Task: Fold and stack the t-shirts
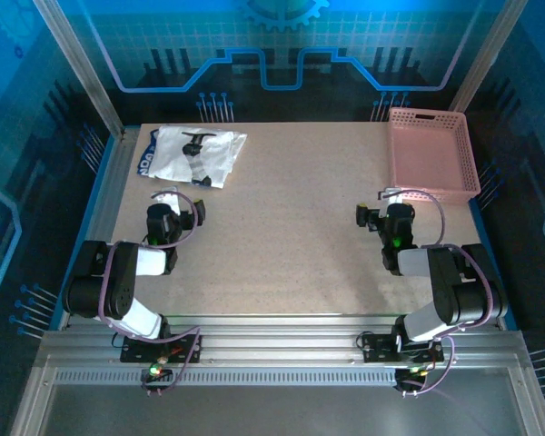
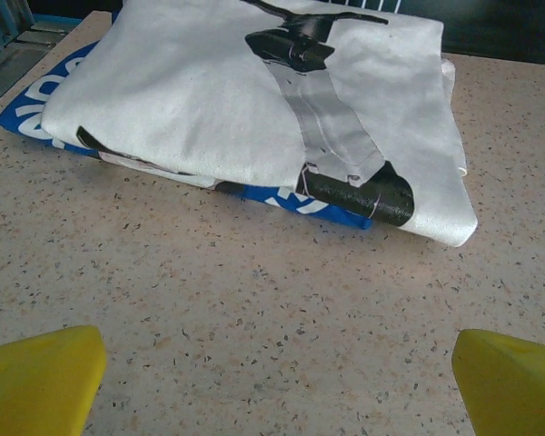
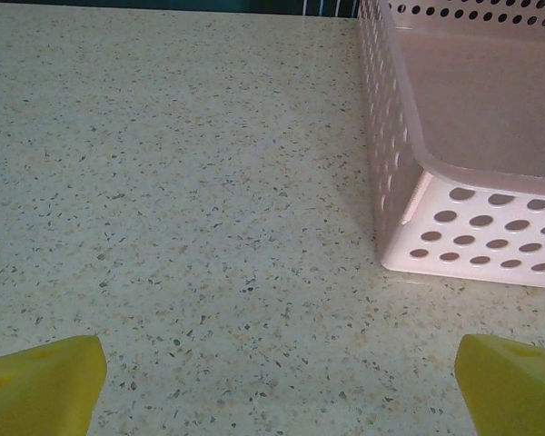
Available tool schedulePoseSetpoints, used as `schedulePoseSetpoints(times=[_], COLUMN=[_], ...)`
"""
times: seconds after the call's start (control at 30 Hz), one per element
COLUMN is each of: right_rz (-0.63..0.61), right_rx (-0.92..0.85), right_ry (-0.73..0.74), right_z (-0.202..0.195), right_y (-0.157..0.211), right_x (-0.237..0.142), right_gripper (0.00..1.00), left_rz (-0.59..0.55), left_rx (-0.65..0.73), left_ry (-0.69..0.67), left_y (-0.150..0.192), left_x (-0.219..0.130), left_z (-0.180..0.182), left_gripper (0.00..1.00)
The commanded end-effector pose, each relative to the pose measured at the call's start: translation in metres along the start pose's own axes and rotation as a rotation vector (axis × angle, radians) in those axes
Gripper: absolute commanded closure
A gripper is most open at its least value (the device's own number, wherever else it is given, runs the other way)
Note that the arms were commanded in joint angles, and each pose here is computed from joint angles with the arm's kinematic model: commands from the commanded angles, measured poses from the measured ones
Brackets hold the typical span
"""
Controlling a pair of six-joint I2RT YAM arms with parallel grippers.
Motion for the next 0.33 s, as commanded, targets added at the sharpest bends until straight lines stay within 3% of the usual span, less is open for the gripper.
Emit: schedulePoseSetpoints(times=[0.0, 0.3], right_rz=[-0.043, -0.042], right_rx=[-0.015, -0.012], right_ry=[0.000, -0.014], right_z=[0.0046, 0.0045], right_y=[-0.0128, -0.0129], right_x=[0.0009, 0.0009], right_gripper=[0.00, 0.00], left_rz=[-0.039, -0.038], left_rx=[0.021, 0.021], left_ry=[0.031, 0.029], left_y=[-0.0058, -0.0053], left_x=[-0.0013, -0.0016], left_z=[-0.0051, -0.0049], left_gripper=[0.01, 0.01])
Point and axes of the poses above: each hand's point on the last joint's axis, 136 mm out from that joint toward the fingers, its own x axis out along the fingers, its own z axis along the line the jaws close on, y = z × x, the point moved 6 cm from there along -x, back along the fingers, and after that the axes turned 8 degrees about x, right-handed, at the moved point
